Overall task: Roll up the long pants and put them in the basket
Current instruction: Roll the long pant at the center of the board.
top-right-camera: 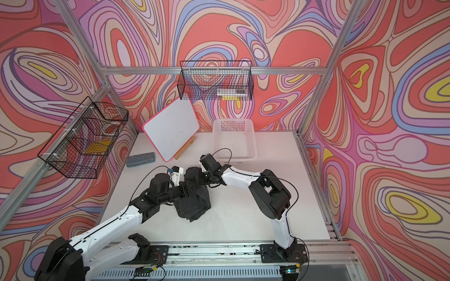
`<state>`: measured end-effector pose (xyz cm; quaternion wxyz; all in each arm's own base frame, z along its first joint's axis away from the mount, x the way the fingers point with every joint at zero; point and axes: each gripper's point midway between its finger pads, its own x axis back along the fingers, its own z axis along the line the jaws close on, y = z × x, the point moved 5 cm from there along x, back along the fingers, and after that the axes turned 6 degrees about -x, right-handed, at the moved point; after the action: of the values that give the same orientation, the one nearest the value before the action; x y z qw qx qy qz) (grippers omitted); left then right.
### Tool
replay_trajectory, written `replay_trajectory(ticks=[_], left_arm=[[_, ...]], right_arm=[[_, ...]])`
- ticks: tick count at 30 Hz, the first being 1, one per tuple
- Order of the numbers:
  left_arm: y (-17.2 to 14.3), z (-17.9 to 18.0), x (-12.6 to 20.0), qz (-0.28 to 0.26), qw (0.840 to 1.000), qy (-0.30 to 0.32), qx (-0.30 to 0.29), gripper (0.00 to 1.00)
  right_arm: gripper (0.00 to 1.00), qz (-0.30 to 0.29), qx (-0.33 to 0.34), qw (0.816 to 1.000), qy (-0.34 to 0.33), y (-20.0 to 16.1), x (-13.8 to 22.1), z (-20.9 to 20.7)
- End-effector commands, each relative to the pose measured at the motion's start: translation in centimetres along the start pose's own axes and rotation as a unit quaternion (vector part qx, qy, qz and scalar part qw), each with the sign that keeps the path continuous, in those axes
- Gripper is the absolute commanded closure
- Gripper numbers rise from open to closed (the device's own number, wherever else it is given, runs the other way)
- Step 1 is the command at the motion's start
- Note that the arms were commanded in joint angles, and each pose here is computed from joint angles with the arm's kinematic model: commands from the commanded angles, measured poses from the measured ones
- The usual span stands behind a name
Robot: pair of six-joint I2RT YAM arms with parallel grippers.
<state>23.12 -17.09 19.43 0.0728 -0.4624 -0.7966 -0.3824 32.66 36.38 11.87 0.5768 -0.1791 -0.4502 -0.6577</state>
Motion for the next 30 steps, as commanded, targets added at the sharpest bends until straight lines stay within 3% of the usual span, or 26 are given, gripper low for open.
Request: replay_trajectory(ticks=[1,5,8,11,13,17,21,26,30], left_arm=[[-1.2,3.2,2.8,0.025,0.992,0.126,0.003,0.39],[-1.7,6.7,5.5,-0.036,0.972,0.210,0.103,0.40],[-1.4,8.6,5.7,-0.072,0.961,0.204,0.175,0.39],[0.6,8.1,5.2,-0.074,0.956,0.202,0.197,0.40],[1.7,7.8,4.5,-0.066,0.955,0.204,0.204,0.40],[4.2,7.4,3.1,-0.065,0.951,0.196,0.232,0.39],[5.6,6.3,1.5,-0.051,0.954,0.155,0.252,0.38],[4.4,7.3,-0.4,-0.010,0.954,0.148,0.261,0.37],[3.9,7.2,-2.8,0.034,0.960,0.108,0.257,0.36]], right_arm=[[0.95,0.052,0.103,0.984,-0.133,-1.9,2.4,-3.3],[0.95,0.037,0.191,0.962,-0.190,-1.8,2.8,-2.8],[0.95,0.016,0.311,0.920,-0.239,-2.6,2.3,-1.6],[0.95,-0.013,0.395,0.880,-0.264,-4.0,1.6,-0.7],[0.95,-0.028,0.419,0.869,-0.260,-5.1,1.4,-0.4],[0.93,-0.047,0.504,0.812,-0.289,-8.5,0.4,-1.0],[0.90,-0.070,0.518,0.798,-0.300,-9.2,0.0,-1.5],[0.78,-0.103,0.530,0.787,-0.299,-9.4,-0.9,-1.5],[0.76,-0.100,0.543,0.778,-0.300,-10.2,-1.9,-2.0]])
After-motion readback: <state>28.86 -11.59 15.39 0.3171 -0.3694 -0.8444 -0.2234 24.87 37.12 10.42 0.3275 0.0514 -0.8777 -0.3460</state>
